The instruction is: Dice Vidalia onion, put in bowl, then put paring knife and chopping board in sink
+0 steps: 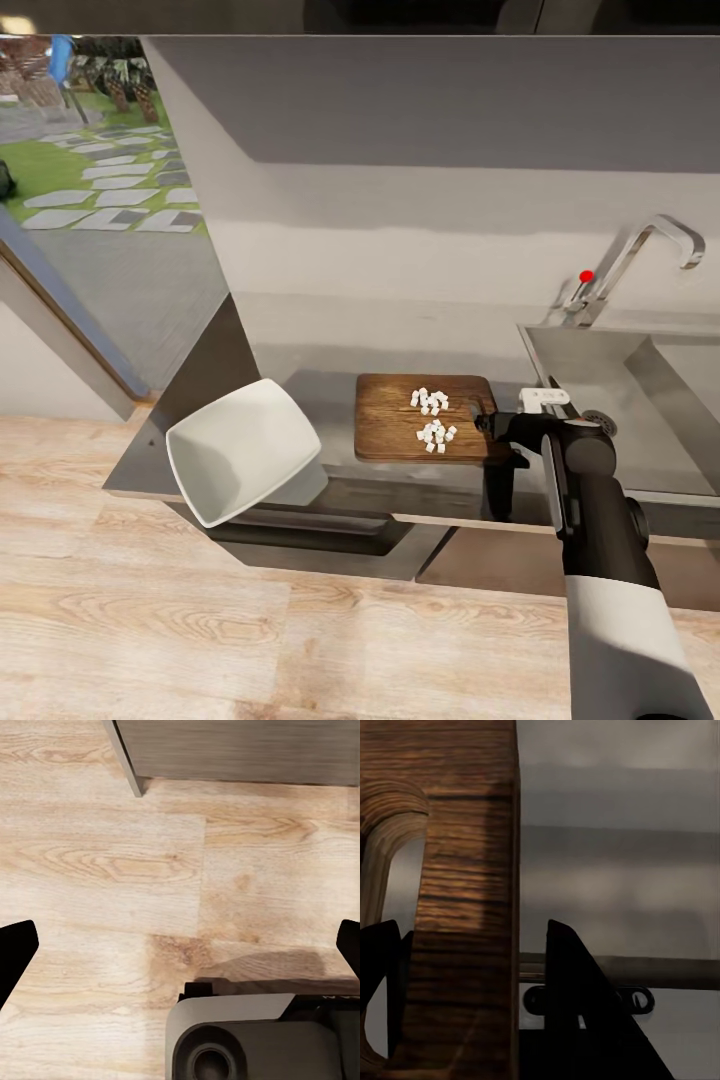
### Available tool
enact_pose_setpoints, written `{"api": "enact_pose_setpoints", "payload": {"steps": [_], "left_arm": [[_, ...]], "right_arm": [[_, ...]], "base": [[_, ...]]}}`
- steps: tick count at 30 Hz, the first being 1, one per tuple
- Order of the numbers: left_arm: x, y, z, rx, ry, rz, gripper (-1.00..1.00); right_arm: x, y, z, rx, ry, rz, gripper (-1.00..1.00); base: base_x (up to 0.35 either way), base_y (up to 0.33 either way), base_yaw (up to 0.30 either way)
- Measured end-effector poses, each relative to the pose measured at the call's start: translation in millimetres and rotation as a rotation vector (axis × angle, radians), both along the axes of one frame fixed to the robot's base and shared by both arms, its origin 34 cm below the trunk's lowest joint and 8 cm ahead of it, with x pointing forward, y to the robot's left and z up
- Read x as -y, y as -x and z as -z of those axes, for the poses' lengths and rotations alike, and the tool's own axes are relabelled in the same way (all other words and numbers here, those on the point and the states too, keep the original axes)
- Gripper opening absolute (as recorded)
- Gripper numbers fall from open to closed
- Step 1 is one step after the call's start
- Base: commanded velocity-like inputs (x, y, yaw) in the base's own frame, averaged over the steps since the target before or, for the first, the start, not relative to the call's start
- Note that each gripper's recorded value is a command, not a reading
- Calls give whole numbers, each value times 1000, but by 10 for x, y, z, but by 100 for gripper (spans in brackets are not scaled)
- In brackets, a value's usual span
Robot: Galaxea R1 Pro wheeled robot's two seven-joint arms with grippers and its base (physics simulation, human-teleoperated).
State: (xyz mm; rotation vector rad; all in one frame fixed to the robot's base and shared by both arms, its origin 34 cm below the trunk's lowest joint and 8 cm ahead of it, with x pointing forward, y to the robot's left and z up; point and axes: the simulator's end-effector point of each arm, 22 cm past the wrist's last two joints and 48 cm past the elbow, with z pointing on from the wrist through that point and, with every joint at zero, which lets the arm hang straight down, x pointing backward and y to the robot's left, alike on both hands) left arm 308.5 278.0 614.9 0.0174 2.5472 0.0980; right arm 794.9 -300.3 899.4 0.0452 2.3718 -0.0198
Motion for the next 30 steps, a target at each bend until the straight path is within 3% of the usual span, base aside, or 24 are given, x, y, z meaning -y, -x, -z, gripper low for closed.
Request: {"api": "enact_pose_setpoints", "payload": {"steps": [10,15,30], "left_arm": [[-1,-45,-24,13,0,0,100],[-1,-72,-38,21,0,0,100],[-1,-155,-83,45,0,1,100]], "right_arm": [[0,13,-1,-6,0,1,-100],[56,26,-36,-8,31,3,-100],[37,11,-192,16,22,2,-100]], "base": [[0,0,0],[0,0,0],[-30,0,0]]}}
